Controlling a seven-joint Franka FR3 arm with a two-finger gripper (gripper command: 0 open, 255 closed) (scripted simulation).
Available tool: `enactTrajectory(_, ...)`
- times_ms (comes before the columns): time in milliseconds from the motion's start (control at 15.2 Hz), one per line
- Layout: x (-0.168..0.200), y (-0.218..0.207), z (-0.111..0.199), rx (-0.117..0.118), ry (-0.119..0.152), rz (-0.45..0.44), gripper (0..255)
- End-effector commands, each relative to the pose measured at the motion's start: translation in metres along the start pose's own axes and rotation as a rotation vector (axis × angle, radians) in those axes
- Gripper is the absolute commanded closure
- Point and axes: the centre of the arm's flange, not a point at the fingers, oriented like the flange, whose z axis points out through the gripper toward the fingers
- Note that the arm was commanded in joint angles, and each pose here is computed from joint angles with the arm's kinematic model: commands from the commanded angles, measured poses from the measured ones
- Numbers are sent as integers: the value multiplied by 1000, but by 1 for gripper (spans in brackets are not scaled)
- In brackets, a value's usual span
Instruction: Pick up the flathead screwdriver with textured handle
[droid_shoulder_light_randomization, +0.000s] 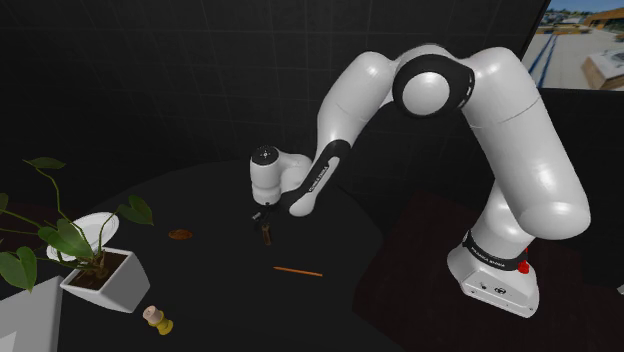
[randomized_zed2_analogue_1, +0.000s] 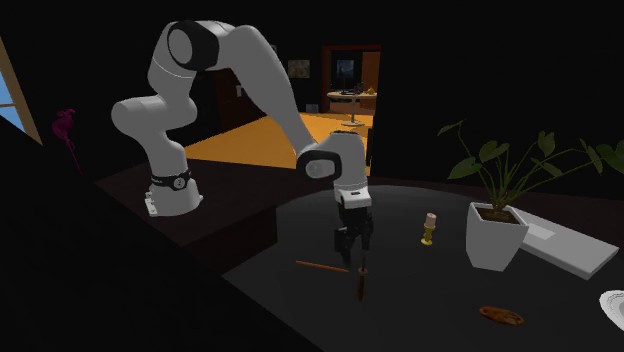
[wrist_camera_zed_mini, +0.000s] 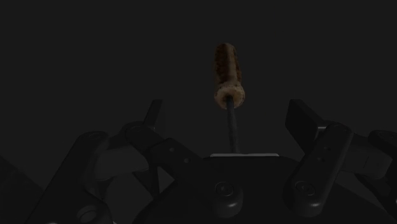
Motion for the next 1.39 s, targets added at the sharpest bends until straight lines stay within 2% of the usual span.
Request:
enactTrajectory(0, 3, -8, 16, -4, 4, 0, 0)
enactTrajectory(528, -4, -10, 50, -4, 4, 0, 0)
enactTrajectory(594, -4, -11, 50, -4, 4, 0, 255)
enactTrajectory(1188, -4, -10, 50, -4, 4, 0, 255)
enactTrajectory(1320, -2, -10, 39, -4, 4, 0, 255)
